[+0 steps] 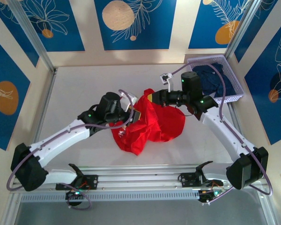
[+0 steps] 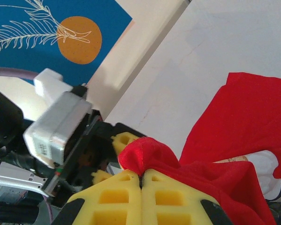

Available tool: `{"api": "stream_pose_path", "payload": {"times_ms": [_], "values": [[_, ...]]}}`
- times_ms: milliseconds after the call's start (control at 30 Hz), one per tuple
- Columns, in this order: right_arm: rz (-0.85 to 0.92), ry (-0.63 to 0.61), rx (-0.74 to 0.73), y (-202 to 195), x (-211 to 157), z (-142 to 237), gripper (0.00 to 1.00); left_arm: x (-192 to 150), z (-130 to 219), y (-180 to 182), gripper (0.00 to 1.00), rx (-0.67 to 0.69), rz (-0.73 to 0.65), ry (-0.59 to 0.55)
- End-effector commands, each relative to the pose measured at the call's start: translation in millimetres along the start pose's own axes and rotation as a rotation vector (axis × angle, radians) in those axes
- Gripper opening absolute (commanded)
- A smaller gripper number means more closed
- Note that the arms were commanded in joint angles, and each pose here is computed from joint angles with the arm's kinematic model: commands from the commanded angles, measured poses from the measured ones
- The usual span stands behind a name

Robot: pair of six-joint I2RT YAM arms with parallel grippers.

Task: Fold the inside-out t-shirt

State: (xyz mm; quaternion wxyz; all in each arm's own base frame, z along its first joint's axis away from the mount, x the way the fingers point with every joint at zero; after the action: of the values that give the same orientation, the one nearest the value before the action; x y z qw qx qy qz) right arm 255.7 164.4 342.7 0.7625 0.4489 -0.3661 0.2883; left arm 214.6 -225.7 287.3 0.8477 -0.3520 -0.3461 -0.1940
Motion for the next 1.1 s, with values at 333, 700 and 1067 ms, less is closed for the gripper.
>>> {"api": "stream_pose_path", "payload": {"times_ms": [333,700,1067], "values": [[0.008,-0.004,0.031,-0.5,1.7,-2.8,0.00,-3.8,-4.2,-21.7,0.21,-0.216,-0.052,0.077],[0.008,-0.001,0.032,-0.3,0.2,-2.4,0.00,2.8,-27.1,-12.0,0.22,-0.113,-0.051,0.077],[0.008,-0.002,0.035,-1.0,-1.3,-2.8,0.00,6.4,-35.8,-5.1,0.18,-0.026,-0.062,0.058]]}}
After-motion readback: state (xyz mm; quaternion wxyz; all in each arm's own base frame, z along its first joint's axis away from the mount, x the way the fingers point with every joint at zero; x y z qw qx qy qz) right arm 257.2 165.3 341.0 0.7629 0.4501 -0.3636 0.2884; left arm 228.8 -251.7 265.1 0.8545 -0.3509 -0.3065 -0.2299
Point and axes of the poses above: each hand's point on the last joint's axis, 136 mm out from that joint toward the fingers, its own z axis back along the fingers, its own y axis along the line the jaws close on, x = y × z, the point moved 10 cm from there along z, back along the fingers, and after that the axes turned 14 degrees about z, right-handed, at the moved point
